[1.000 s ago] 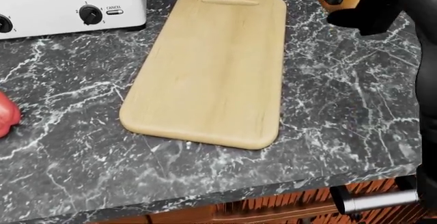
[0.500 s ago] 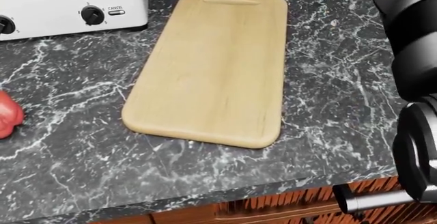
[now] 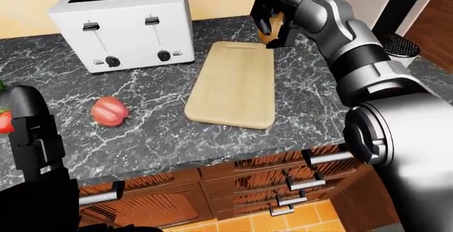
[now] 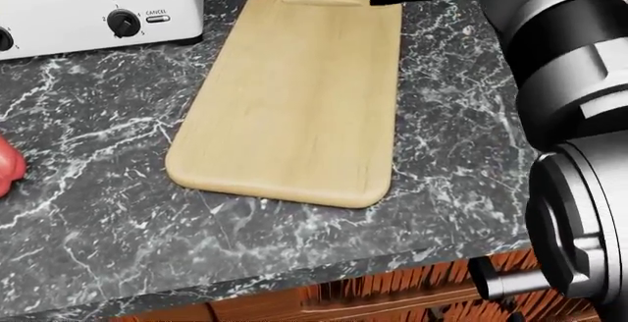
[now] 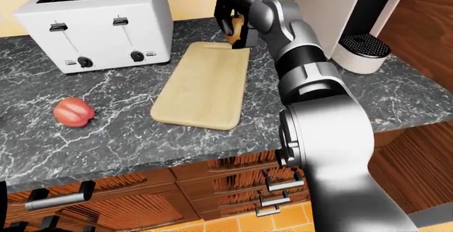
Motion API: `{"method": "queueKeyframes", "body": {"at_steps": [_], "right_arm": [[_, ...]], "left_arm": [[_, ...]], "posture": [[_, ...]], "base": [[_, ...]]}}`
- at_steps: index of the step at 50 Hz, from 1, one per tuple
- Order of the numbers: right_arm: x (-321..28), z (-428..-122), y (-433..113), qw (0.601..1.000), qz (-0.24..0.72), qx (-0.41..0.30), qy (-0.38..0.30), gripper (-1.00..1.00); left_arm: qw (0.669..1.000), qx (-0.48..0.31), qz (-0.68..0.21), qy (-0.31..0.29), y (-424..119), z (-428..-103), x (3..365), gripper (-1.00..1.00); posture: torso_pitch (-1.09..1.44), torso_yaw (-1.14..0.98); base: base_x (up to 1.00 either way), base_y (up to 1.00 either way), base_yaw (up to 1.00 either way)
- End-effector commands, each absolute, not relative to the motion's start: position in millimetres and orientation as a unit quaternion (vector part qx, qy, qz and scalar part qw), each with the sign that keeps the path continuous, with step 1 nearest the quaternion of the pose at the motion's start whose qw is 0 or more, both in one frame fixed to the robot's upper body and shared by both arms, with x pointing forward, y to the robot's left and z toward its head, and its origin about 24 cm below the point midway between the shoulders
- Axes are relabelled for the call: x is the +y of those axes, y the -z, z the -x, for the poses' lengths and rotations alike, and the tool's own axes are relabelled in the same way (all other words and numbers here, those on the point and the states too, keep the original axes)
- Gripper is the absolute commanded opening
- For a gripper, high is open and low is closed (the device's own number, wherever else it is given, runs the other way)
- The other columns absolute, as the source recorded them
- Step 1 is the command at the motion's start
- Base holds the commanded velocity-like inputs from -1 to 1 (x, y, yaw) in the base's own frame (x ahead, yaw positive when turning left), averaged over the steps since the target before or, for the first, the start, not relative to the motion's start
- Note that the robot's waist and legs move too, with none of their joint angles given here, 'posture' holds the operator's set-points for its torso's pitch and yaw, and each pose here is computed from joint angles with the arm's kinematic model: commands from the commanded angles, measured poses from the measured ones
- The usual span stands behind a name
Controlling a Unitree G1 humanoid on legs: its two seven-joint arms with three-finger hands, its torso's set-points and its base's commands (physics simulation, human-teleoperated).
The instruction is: Place the avocado, onion, tomato and bell pepper on the cutting board.
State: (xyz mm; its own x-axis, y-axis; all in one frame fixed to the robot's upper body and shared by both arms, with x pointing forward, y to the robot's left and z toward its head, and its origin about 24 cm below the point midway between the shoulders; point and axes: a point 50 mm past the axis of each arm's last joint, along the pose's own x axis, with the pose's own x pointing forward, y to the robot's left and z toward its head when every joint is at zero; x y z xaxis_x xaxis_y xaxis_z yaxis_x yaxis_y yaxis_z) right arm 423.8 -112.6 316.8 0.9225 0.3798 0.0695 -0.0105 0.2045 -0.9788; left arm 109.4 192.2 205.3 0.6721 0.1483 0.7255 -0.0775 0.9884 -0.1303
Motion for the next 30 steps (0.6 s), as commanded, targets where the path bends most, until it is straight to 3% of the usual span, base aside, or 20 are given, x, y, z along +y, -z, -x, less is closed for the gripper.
{"method": "queueKeyframes", "body": {"at_steps": [1, 30], "right_arm": [[-107.4, -415.8, -350.2, 0.758, 0.613, -0.199, -0.103, -1.0], [-81.3, -415.6, -337.2, 0.753, 0.607, -0.212, -0.139, -1.0]], "left_arm": [[0.903, -0.425, 0.041, -0.054, -213.2, -103.6, 190.7, 1.0], [0.903, -0.424, 0.04, -0.056, -212.9, -104.8, 190.9, 1.0]], "posture": [[0.0, 0.0], [0.0, 0.0]], "base": [[0.0, 0.0, 0.0], [0.0, 0.0, 0.0]]}}
